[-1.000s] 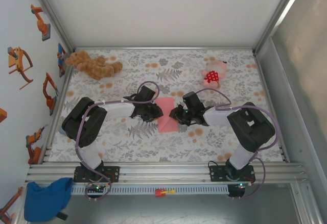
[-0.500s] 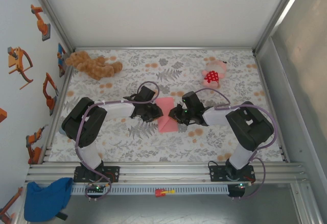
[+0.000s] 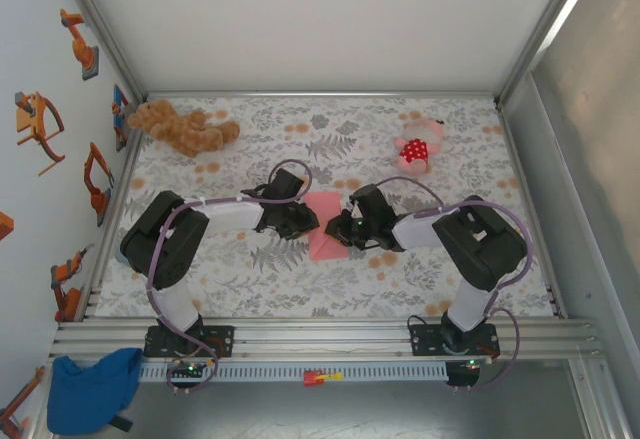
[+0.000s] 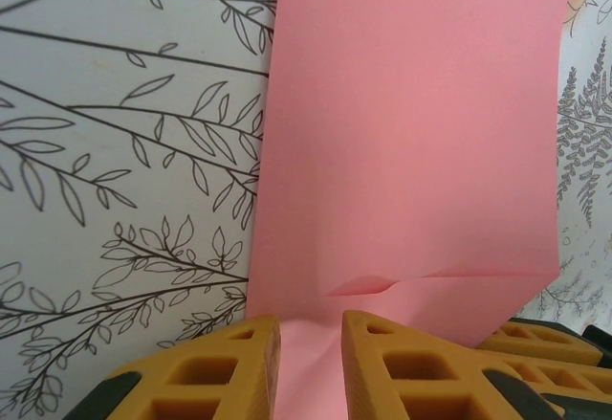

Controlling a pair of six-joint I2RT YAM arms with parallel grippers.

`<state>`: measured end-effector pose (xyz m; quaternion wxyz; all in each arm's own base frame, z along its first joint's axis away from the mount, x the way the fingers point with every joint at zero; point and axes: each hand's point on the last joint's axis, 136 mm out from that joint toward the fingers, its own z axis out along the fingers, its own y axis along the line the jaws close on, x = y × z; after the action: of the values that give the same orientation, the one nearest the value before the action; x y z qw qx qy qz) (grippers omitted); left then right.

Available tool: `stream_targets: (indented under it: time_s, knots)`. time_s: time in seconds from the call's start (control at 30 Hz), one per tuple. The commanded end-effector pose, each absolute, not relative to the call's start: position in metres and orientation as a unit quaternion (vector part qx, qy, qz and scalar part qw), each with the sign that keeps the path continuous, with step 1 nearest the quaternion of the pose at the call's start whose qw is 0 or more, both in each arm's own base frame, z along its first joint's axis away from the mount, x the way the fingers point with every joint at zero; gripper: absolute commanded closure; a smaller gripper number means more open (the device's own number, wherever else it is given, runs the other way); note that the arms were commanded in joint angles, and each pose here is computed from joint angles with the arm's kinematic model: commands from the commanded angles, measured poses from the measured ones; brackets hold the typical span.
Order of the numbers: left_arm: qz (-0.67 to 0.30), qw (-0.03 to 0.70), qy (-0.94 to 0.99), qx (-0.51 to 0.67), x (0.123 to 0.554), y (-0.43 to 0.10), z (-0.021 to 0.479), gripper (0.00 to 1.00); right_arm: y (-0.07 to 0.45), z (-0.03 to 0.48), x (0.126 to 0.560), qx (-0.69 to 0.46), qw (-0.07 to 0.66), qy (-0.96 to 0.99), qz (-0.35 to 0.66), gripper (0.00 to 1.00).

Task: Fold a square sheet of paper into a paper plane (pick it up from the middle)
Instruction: Pick up the paper from the center of the table, then turn over the paper at the center of the table.

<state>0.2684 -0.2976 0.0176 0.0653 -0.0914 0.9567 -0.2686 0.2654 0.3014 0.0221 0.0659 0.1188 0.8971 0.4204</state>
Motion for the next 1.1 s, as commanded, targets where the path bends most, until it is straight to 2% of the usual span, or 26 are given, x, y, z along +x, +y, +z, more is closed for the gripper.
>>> stream_targets:
  time_s: [0.0,0.07,0.2,0.37,0.5,0.67,0.9,1.07]
  knots:
    - [-0.24,0.057,0.963,-0.11,0.259,-0.278,0.016,0.73,0.303,0.025,0.266,0.113,0.078,0.894,0.427,0.91]
    - [-0.247,0.074,0.96,-0.111,0.264,-0.276,0.029,0.7,0.304,0.032,0.269,0.105,0.092,0.892,0.43,0.96]
    - [-0.264,0.119,0.95,-0.114,0.272,-0.265,0.062,0.61,0.304,0.058,0.28,0.084,0.135,0.882,0.443,0.99]
    - [-0.311,0.178,0.925,-0.125,0.28,-0.248,0.109,0.41,0.309,0.118,0.298,0.048,0.202,0.843,0.496,1.0]
    - [-0.392,0.216,0.884,-0.136,0.284,-0.243,0.153,0.24,0.316,0.177,0.312,0.02,0.239,0.797,0.555,1.0]
    - [-0.496,0.254,0.82,-0.13,0.284,-0.247,0.208,0.08,0.325,0.234,0.317,-0.005,0.243,0.744,0.623,1.0]
    - [-0.574,0.239,0.775,-0.108,0.282,-0.266,0.234,0.06,0.333,0.264,0.313,-0.016,0.228,0.708,0.668,1.0]
    - [-0.6,0.236,0.758,-0.092,0.284,-0.275,0.244,0.14,0.333,0.267,0.311,-0.009,0.217,0.704,0.676,1.0]
